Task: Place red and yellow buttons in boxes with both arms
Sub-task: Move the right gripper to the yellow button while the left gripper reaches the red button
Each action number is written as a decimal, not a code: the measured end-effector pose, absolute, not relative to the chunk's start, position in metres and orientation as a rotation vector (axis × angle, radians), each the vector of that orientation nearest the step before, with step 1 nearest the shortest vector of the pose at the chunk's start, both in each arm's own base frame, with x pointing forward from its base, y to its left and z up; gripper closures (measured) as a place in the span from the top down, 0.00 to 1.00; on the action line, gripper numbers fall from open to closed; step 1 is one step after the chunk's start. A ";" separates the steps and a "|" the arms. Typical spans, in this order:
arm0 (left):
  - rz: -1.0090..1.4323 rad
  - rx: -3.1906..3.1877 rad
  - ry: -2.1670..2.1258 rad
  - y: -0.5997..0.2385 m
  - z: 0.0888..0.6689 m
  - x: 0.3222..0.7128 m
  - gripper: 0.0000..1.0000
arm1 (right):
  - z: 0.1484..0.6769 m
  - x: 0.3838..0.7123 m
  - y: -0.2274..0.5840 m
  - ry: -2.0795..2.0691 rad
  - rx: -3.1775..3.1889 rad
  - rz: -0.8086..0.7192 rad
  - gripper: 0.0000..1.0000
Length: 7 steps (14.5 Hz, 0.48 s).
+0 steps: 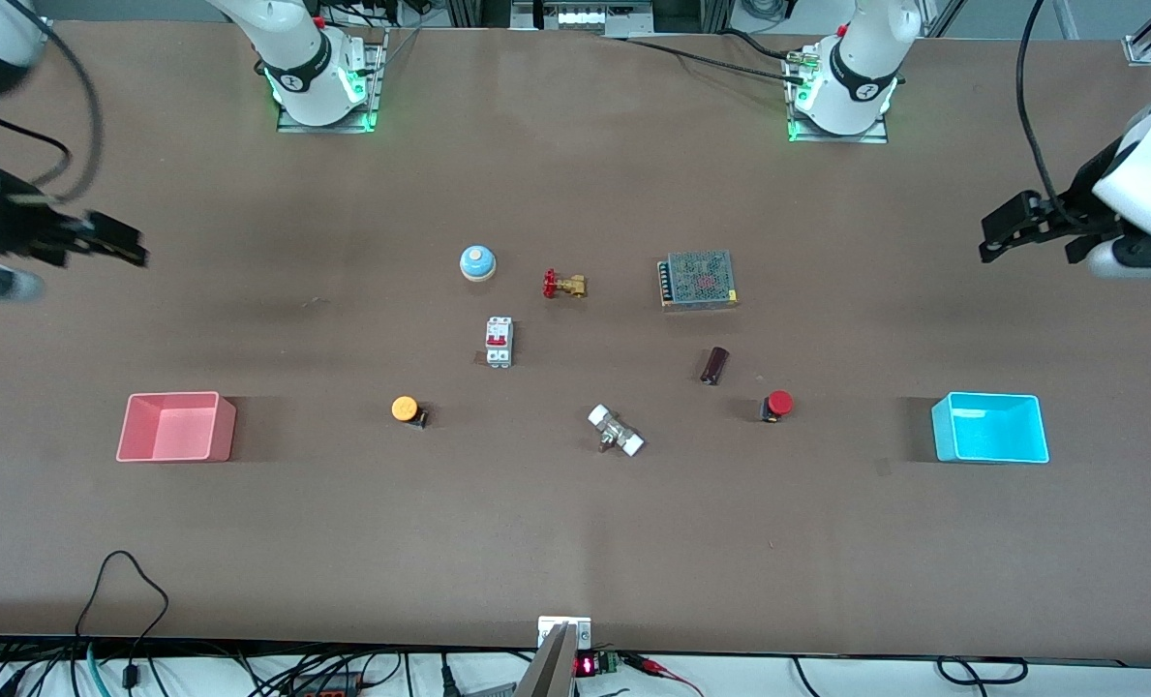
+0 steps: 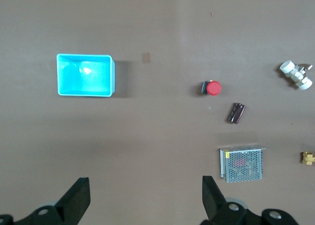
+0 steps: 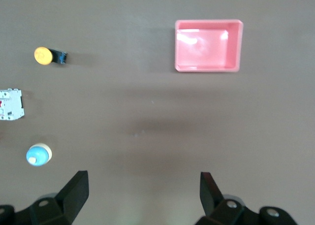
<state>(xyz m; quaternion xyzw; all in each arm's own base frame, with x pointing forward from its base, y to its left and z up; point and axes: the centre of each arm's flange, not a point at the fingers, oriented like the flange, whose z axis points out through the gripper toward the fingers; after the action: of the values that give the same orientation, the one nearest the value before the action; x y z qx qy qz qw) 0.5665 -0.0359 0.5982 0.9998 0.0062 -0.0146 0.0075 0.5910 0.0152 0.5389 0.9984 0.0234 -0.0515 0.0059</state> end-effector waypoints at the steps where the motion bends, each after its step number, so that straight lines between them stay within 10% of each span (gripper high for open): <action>1: -0.077 3.125 0.019 -0.041 0.588 0.570 1.00 | 0.519 0.602 0.030 0.106 3.119 -0.162 1.00; 7: -0.201 3.102 0.116 -0.064 0.503 0.609 1.00 | 0.396 0.650 0.105 0.153 3.155 -0.124 1.00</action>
<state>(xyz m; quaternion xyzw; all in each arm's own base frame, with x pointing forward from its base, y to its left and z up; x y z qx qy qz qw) 0.6091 -0.0640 0.5027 0.9971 0.0371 -0.0647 0.0152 0.6504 0.1053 0.3959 0.9980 0.0482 -0.0393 -0.0100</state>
